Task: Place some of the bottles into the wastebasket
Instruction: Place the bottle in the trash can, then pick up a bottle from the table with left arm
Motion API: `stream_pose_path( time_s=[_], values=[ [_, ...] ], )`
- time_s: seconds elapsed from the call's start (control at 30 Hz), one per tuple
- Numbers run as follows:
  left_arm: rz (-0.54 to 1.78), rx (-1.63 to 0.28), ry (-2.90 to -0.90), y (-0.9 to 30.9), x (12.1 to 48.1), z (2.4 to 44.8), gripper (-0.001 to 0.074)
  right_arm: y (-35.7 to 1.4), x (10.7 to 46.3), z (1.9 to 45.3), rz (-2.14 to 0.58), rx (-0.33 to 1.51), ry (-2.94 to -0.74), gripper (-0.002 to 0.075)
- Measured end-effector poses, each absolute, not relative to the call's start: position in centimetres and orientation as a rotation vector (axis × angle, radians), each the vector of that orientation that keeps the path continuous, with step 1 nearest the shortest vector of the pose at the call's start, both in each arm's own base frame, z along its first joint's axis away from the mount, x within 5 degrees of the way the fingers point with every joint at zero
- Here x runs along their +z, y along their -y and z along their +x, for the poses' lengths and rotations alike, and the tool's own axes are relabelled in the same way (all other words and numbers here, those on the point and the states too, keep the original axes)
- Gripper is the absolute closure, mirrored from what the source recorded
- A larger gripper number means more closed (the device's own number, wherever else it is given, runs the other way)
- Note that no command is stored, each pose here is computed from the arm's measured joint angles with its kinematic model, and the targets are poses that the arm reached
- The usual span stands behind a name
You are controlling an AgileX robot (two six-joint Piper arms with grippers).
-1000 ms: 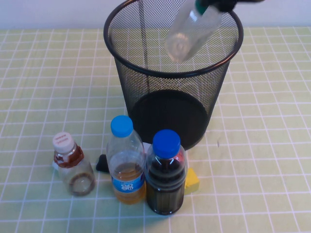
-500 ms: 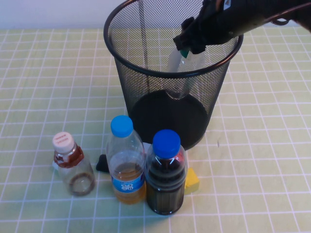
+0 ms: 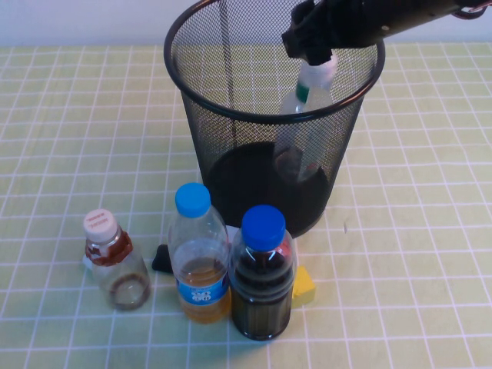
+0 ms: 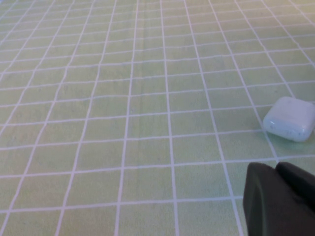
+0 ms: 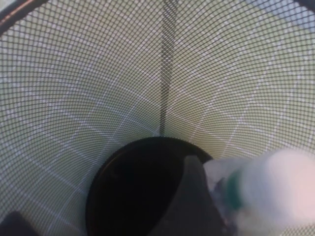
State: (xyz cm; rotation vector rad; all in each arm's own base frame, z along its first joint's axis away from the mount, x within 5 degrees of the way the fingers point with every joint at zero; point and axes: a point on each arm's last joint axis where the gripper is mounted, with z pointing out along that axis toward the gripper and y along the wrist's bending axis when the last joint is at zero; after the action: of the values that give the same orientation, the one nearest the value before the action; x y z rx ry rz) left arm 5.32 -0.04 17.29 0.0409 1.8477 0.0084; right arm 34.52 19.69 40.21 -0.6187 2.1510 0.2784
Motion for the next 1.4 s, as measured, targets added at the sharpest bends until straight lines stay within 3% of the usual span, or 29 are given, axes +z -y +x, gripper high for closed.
stream_pose_path(
  time_s=[0.13,0.23,0.43,0.5,0.87,1.03,1.4],
  values=[
    [0.041,0.008,-1.848,0.0,17.3,5.3,0.0734,-19.7,40.2,34.3,-0.619,0.294,-2.165,0.0253],
    [0.041,0.008,-1.848,0.0,17.3,5.3,0.0734,-19.3,41.1,33.6,-0.624,0.293,-2.154,0.0298],
    [0.041,0.008,-1.848,0.0,17.3,5.3,0.0734,-17.1,46.2,29.7,-0.607,0.309,-2.019,0.0640],
    [0.041,0.008,-1.848,0.0,17.3,5.3,0.0734,-16.1,47.9,27.9,-0.600,0.309,-1.985,0.0694],
    [0.063,0.043,-1.847,-0.1,17.3,5.3,0.0734,-9.9,51.6,19.1,-0.587,0.163,-1.971,0.0732],
    [0.115,0.123,-1.845,-0.3,17.3,5.3,0.0734,-7.5,48.7,15.3,-0.542,0.147,-1.912,0.0732],
    [0.123,0.115,-1.714,-0.2,18.5,5.6,0.0734,-3.9,33.9,8.3,-0.493,0.220,-1.728,0.0732]
  ],
)
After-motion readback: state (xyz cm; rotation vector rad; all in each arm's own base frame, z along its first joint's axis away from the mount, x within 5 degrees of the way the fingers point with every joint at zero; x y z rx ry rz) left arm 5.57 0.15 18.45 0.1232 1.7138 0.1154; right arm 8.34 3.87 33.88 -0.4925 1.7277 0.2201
